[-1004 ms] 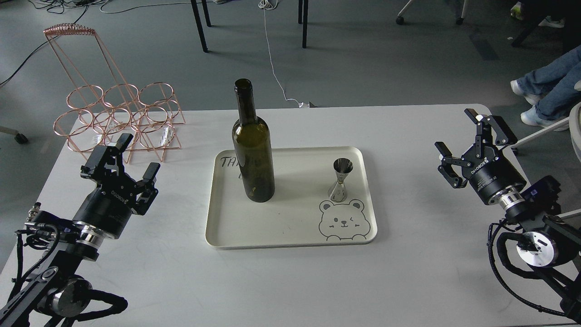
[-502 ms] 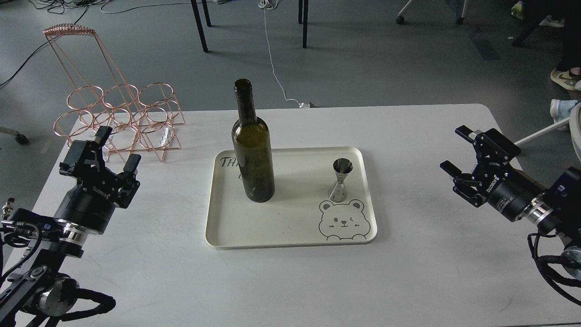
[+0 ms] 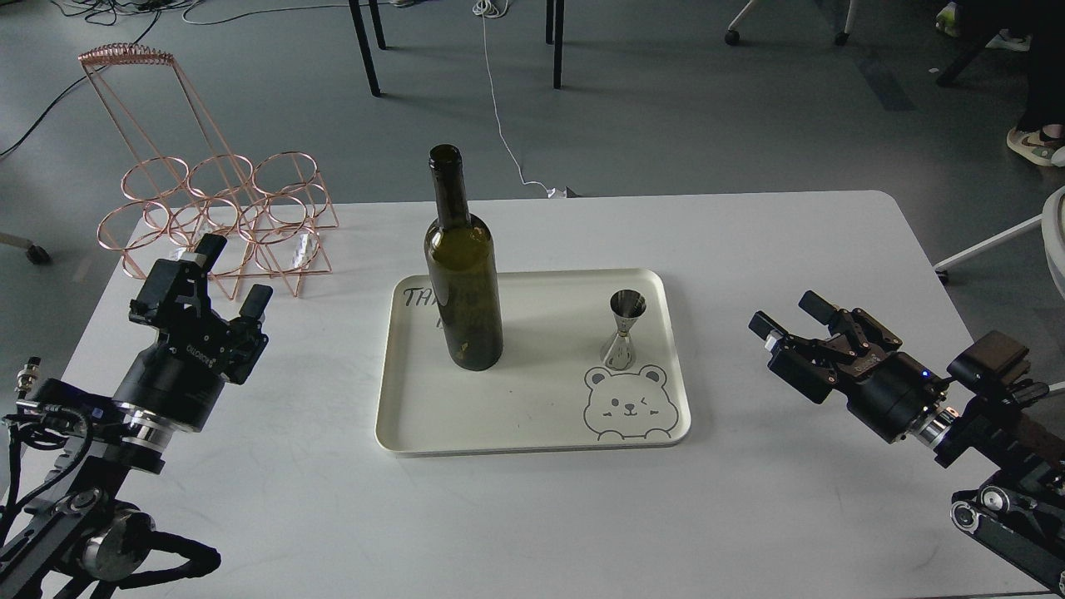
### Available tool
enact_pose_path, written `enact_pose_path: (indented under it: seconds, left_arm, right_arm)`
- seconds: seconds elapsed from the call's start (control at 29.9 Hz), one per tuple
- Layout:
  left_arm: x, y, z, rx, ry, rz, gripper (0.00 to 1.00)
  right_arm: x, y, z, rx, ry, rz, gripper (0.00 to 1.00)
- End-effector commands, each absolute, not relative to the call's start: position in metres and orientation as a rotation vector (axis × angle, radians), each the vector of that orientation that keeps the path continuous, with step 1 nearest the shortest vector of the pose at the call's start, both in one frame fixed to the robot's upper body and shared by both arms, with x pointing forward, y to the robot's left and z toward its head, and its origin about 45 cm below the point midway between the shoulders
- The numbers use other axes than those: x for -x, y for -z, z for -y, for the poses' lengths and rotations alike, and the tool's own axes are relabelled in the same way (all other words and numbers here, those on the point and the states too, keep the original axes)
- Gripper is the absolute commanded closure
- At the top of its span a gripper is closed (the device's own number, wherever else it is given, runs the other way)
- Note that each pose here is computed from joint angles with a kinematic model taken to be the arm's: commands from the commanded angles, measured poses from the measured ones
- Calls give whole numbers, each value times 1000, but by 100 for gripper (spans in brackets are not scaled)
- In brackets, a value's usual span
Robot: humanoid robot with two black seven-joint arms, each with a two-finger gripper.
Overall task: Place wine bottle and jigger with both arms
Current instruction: 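Move the right gripper toward the silver jigger on the tray, then close the right gripper around the silver jigger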
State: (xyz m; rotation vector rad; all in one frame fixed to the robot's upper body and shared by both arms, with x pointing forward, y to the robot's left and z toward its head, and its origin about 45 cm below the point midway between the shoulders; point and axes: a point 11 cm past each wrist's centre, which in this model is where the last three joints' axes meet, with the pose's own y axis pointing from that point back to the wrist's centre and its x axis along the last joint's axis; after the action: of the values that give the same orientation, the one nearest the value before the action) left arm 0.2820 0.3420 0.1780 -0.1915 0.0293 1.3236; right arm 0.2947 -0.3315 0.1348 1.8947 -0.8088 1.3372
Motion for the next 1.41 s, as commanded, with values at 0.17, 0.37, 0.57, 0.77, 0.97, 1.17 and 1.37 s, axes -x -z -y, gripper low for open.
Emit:
enact_pose_path:
  seconds: [0.17,0.37,0.57,0.77,0.97,1.17,1.37]
  left_arm:
    - [-282,-178,-341,194,-1322,-30,2]
    - [-281,-178,-341,193,-1323,-32,2]
    - [-280,-177,-341,189,-1319,-33,2]
    - [-281,-177,-341,190,-1319,-32,2]
    - [-280,-177,-340,191,-1318,-34,2]
    - [-280,-177,-340,191,-1318,-34,2]
    - [-281,-178,-340,191,-1318,-32,2]
  right_arm:
    - [-293,-86,283,-1911,-1426,542,1]
    - [-311,-86,259,-1906,-1478,533,1]
    - [-323,-82,236,-1888,-1539,474,5]
    - [-334,-81,218,-1885,-1562,468,7]
    - [-341,-82,202,-1892,-1576,477,15]
    - [-350,-80,195,-1881,-1573,484,43]
    - [-353,-78,197,-1869,-1560,486,68]
